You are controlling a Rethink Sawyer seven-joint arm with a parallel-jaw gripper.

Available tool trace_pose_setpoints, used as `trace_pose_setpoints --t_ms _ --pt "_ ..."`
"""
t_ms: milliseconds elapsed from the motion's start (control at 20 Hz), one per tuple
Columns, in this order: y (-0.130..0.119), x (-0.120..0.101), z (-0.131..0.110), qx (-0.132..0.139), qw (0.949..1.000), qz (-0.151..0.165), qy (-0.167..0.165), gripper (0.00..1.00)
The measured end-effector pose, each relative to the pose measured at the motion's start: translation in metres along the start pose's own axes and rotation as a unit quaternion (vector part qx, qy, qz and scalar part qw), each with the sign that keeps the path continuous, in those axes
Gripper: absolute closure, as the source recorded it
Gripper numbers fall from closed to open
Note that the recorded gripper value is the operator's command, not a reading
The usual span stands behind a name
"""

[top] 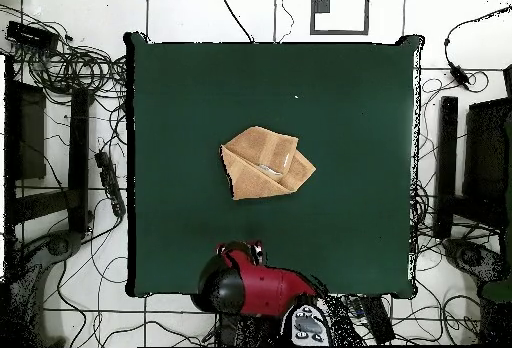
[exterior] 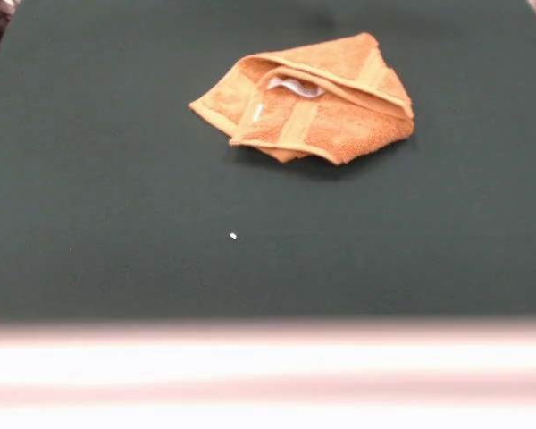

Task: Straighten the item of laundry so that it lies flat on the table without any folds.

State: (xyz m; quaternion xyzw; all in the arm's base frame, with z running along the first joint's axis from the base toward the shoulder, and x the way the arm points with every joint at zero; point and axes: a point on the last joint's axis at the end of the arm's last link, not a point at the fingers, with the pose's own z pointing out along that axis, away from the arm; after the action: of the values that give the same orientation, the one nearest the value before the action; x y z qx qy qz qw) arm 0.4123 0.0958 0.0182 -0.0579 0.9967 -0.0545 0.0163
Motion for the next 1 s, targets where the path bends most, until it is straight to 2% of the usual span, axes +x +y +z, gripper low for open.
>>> trace_pose_setpoints --t_ms 700,1000 --pt "-0.002 0.034 0.056 0.012 0.9999 -0.004 0.006 0.0" --pt "-0.002 0.037 0.058 0.013 0.9996 -0.023 -0.012 0.0"
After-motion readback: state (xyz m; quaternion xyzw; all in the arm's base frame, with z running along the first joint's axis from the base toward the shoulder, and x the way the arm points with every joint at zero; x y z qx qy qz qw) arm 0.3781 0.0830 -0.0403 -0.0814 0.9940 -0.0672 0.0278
